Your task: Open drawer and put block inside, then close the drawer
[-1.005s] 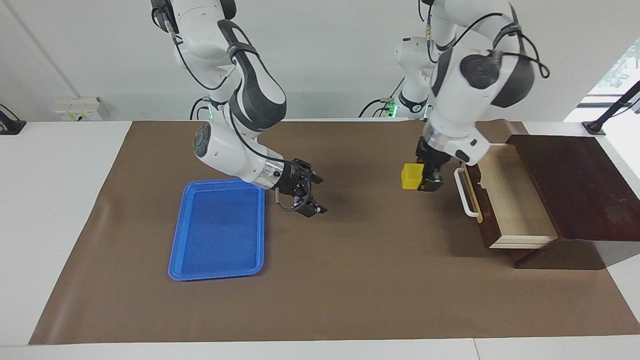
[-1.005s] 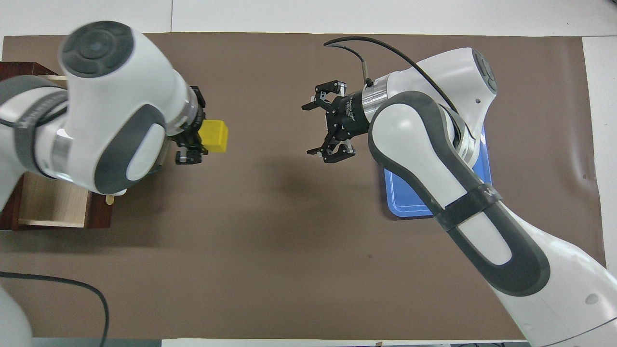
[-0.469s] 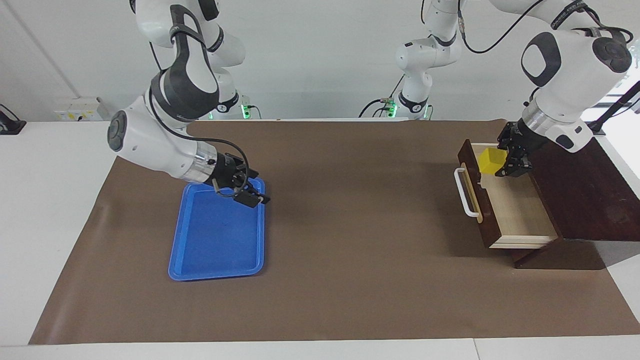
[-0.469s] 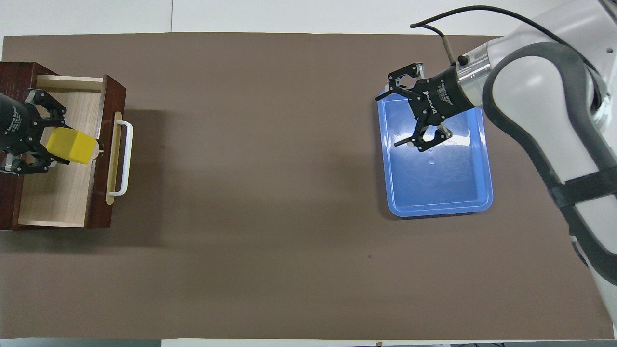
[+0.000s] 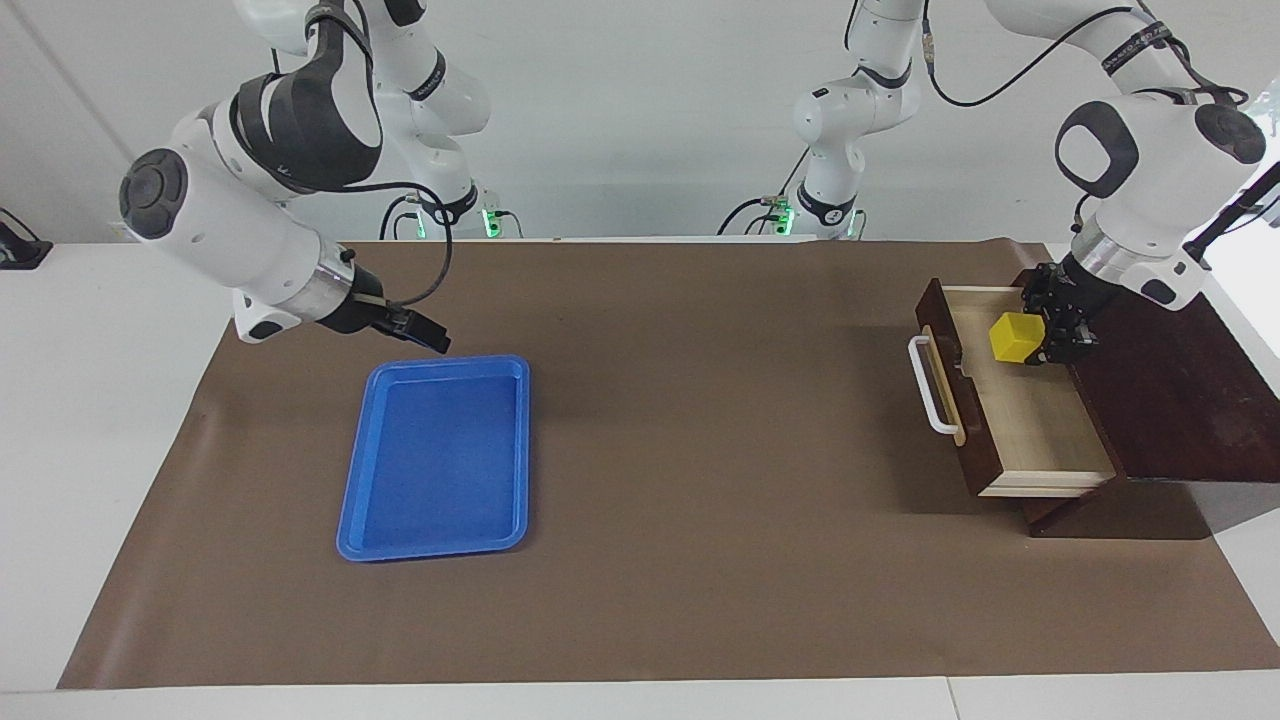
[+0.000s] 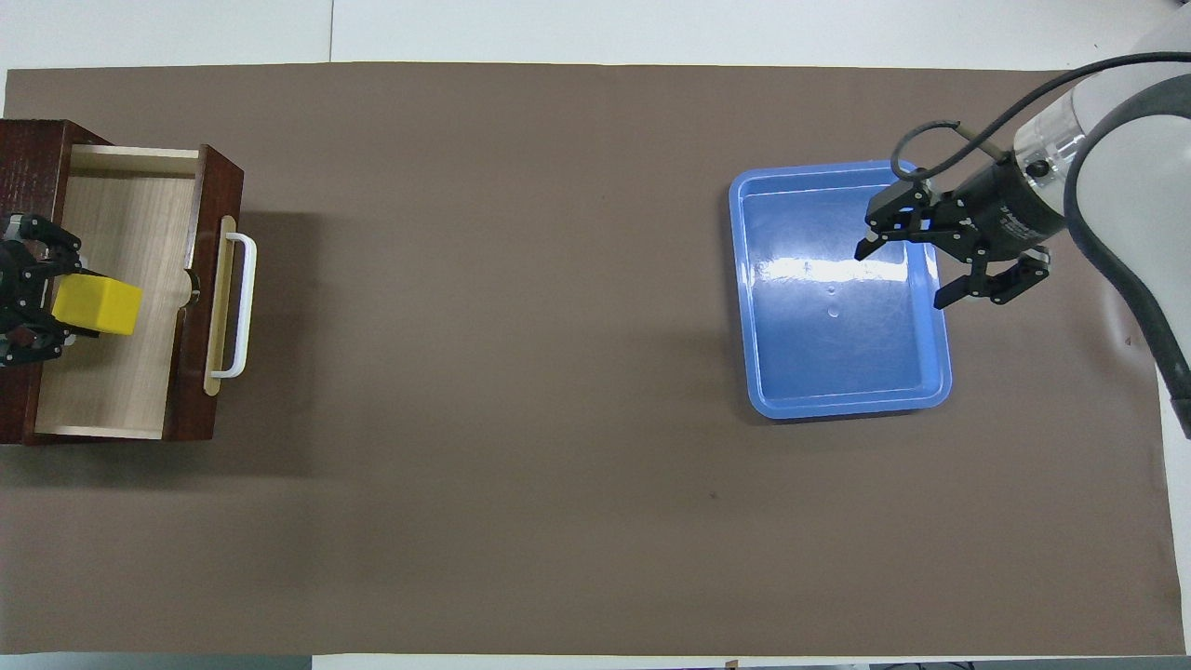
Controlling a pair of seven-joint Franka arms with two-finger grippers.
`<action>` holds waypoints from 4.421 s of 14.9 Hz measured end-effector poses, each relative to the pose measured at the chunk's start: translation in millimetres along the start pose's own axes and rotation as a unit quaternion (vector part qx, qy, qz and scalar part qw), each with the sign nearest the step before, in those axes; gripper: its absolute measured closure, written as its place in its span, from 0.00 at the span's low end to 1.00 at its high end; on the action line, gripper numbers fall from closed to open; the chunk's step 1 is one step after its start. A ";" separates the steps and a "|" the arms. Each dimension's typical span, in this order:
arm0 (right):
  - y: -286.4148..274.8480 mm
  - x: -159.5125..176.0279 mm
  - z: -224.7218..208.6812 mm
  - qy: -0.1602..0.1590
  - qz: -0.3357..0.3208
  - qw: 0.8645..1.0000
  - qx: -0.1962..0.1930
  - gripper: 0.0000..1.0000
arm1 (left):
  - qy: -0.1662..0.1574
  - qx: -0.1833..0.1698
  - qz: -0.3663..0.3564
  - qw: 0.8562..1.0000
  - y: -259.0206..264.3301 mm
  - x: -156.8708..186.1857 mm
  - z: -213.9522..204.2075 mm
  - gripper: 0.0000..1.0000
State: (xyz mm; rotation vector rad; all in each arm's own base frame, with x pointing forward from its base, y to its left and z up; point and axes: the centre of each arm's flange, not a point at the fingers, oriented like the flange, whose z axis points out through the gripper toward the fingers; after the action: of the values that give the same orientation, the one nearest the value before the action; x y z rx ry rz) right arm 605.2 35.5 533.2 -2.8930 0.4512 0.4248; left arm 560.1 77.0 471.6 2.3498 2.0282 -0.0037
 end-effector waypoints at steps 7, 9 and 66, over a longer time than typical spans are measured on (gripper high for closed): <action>31.2 -60.5 -72.6 0.079 -0.167 0.979 -0.090 0.00 | 0.000 0.002 -0.013 1.000 -4.8 -14.9 24.2 0.17; 47.8 -66.0 -85.5 0.087 -0.204 0.970 -0.098 0.00 | 0.006 0.006 -0.031 0.999 9.9 -44.7 -2.9 0.00; 73.9 -54.6 -69.7 0.082 -0.190 0.972 -0.113 0.00 | -0.040 0.091 0.665 0.740 5.4 -171.2 -91.3 0.00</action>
State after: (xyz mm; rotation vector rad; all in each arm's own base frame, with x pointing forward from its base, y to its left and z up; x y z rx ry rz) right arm 549.1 -34.5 605.6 -3.1455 -0.1456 0.1844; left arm 538.3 -90.2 567.5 3.1870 -0.0663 -0.2488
